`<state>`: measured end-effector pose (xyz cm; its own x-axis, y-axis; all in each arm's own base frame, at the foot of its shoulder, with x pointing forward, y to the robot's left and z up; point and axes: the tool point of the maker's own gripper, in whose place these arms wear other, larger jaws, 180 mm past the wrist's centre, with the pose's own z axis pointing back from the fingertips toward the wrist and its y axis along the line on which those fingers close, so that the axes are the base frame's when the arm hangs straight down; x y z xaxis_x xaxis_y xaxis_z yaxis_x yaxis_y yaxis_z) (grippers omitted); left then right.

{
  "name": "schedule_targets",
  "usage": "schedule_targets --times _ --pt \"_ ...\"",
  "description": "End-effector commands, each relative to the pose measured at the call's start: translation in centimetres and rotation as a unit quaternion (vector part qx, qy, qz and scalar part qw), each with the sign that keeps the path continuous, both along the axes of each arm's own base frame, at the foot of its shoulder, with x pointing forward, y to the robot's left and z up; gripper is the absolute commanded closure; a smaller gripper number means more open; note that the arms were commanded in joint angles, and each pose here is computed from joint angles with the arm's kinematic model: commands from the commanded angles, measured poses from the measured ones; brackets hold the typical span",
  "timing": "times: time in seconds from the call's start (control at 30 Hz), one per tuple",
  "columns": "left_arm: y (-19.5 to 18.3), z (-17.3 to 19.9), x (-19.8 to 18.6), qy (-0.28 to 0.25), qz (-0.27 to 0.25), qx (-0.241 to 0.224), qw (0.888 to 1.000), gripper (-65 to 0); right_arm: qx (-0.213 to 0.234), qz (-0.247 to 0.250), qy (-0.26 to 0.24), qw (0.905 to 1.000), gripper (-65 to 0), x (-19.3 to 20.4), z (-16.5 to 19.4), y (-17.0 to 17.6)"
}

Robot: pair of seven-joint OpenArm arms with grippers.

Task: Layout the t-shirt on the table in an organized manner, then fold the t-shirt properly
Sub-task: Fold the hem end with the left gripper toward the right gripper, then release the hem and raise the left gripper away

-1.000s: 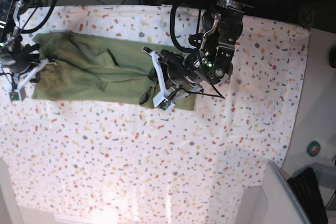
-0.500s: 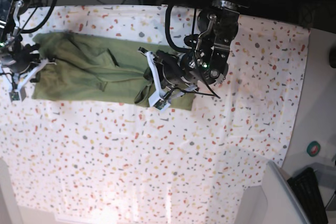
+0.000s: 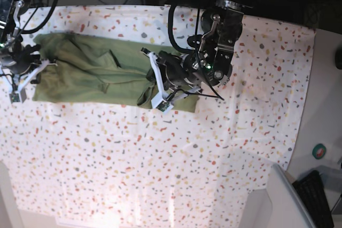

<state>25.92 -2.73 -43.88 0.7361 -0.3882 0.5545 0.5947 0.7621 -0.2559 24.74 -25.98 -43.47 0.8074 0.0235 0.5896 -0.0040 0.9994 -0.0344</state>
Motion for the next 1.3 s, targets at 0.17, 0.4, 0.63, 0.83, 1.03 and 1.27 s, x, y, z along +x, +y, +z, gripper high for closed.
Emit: schedule_targets --times 0.17,0.4,0.63,0.83,1.03,1.27 --pt "-0.79 1.45 1.26 -0.022 0.004 -0.021 1.0 0.0 -0.008 0.0 -0.021 0.9997 0.0 0.96 1.14 -0.65" --pt "-0.85 1.85 1.89 -0.029 0.004 -0.022 0.999 0.0 -0.007 0.0 -0.022 0.9997 0.0 0.96 1.14 -0.63" --pt "-1.49 2.1 1.91 -0.03 0.002 -0.028 0.999 0.0 -0.007 0.0 -0.022 0.9997 0.0 0.96 1.14 -0.63" --pt "-1.5 2.08 1.9 -0.03 0.001 -0.027 0.999 0.0 -0.007 0.0 -0.022 0.9997 0.0 0.96 1.14 -0.63" --pt "-1.47 2.02 1.79 -0.028 0.0 -0.026 0.999 0.0 -0.007 0.0 -0.022 0.9997 0.0 0.96 1.14 -0.63" --pt "-1.39 1.95 1.79 -0.028 0.0 -0.022 0.999 0.0 -0.007 0.0 -0.022 0.9997 0.0 0.96 1.14 -0.63"
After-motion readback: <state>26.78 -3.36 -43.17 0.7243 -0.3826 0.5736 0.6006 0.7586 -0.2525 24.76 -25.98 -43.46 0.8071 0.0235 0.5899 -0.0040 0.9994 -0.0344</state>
